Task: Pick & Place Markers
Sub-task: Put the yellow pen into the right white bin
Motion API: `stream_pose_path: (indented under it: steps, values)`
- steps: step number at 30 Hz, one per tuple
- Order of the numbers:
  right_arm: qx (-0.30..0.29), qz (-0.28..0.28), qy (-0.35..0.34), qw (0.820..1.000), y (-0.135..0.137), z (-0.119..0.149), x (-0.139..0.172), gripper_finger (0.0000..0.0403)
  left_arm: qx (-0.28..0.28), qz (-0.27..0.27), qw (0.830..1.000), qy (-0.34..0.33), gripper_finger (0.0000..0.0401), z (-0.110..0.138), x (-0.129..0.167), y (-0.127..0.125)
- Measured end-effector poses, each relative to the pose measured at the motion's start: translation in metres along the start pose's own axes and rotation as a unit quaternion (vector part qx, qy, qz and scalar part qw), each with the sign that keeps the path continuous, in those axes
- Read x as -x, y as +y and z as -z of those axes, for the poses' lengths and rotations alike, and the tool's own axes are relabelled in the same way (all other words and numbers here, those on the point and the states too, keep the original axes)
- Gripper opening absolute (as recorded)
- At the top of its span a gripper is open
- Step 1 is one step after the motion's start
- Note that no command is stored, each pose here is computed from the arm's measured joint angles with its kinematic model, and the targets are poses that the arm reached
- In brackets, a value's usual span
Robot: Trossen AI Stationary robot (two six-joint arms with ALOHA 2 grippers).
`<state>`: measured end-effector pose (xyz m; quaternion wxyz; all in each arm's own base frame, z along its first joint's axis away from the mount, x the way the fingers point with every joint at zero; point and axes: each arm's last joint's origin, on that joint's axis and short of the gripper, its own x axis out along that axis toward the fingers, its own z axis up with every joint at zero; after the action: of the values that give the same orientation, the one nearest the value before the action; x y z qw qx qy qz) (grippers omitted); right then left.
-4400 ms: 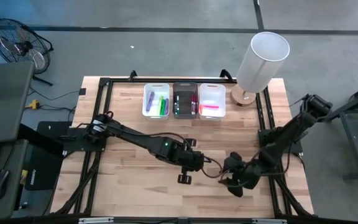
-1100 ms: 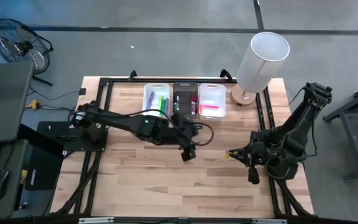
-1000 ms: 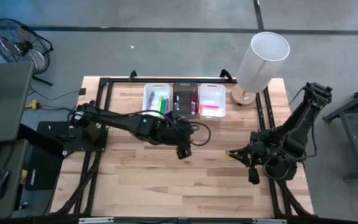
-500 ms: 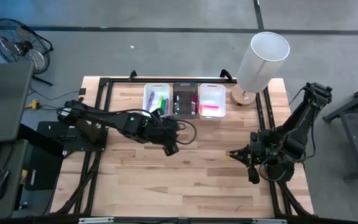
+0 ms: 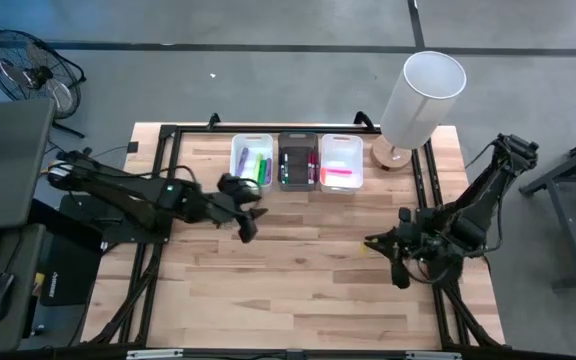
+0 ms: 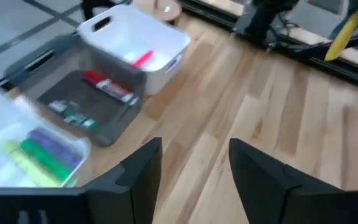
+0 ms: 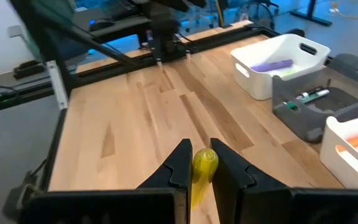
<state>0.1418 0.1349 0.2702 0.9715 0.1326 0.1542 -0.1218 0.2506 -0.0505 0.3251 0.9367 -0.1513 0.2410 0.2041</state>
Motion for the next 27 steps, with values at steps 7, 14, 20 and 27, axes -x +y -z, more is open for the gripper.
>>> stream_pose_path:
  steps: [7,14,20,27]
  values:
    - [-0.023,0.036,0.011,0.999,-0.014,-0.012,-0.023,0.0027,0.027,0.010,0.998,-0.047,0.0182,0.033,0.021,0.037]
    - [-0.041,0.067,-0.001,0.997,-0.031,-0.029,-0.046,0.0027,0.067,0.067,0.989,-0.116,0.0182,0.070,0.033,0.068]
    - [-0.055,0.110,-0.023,0.992,-0.049,-0.042,-0.060,0.0027,0.098,0.109,0.973,-0.180,0.0182,0.095,0.035,0.085]
    - [-0.080,0.171,-0.039,0.981,-0.073,-0.052,-0.073,0.0027,0.131,0.147,0.954,-0.225,0.0182,0.122,0.031,0.100]
